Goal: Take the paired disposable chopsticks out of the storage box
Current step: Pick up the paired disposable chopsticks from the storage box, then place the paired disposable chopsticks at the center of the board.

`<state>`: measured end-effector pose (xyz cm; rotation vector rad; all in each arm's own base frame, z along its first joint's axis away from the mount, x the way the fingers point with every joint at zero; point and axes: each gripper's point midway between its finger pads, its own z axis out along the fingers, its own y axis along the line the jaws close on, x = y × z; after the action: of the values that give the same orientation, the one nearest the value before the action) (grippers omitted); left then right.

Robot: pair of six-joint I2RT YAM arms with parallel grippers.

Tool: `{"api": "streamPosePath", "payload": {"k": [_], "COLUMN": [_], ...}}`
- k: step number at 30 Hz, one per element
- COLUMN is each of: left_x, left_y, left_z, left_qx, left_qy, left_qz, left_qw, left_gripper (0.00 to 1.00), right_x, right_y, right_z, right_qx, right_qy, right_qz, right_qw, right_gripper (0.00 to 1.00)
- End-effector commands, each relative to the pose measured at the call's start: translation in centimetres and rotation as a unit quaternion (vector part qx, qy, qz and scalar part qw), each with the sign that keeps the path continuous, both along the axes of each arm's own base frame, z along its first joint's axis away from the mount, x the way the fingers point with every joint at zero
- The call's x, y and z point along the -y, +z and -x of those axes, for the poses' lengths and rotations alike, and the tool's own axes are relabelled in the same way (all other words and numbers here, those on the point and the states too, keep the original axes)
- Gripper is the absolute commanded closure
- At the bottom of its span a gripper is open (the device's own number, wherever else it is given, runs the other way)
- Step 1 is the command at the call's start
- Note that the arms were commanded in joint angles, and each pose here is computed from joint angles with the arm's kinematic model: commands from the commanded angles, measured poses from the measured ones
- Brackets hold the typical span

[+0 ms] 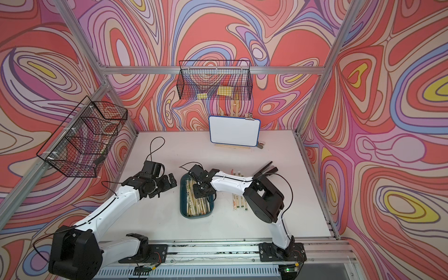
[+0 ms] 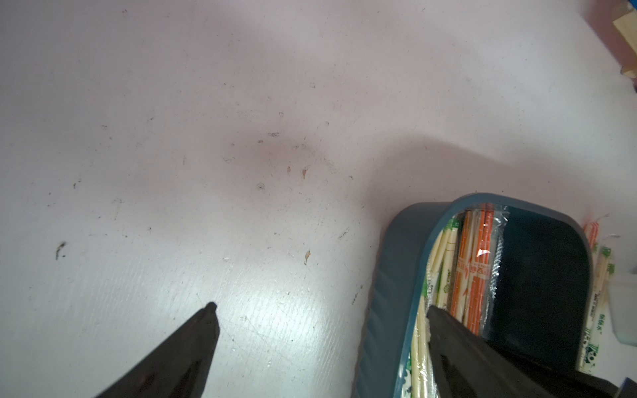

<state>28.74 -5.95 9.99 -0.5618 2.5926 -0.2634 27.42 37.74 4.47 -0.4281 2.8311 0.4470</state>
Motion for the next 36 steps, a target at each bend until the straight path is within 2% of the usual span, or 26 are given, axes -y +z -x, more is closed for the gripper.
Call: {"api": "streamPosePath", "payload": {"k": [1, 12, 19, 26, 36], "left_x": [0.1, 0.1, 0.3, 0.4, 0.4], "left_y": [0.0, 0.4, 0.7, 0.7, 0.6], "left_z": [-0.1, -0.3, -0.3, -0.3, -0.1], "left_qx": [0.002, 0.003, 0.006, 0.004, 0.001], "left_qy": [0.000, -0.002, -0.006, -0.006, -0.006], "left_qz": [-0.001, 0.000, 0.002, 0.006, 0.005], "left_qw": [1.000, 1.000, 1.000, 1.000, 1.000], "left_gripper": [0.00, 0.00, 0.00, 0.00, 0.00], "right_x": [0.3, 1.6, 6.7, 11.0, 12.2], "right_y": [1.7, 7.6, 10.8, 7.8, 2.5], "right_z": [0.2, -1.9, -4.9, -5.8, -5.0], "right_qx": [0.015, 0.076, 0.107, 0.085, 0.046], "right_qy": [0.000, -0.022, -0.079, -0.115, -0.124], "right_qz": [-0.006, -0.023, -0.031, -0.006, 0.018], "right_qw": [1.000, 0.997, 0.991, 0.990, 0.991], "right_gripper": [1.00, 1.00, 1.00, 1.00, 1.00]}}
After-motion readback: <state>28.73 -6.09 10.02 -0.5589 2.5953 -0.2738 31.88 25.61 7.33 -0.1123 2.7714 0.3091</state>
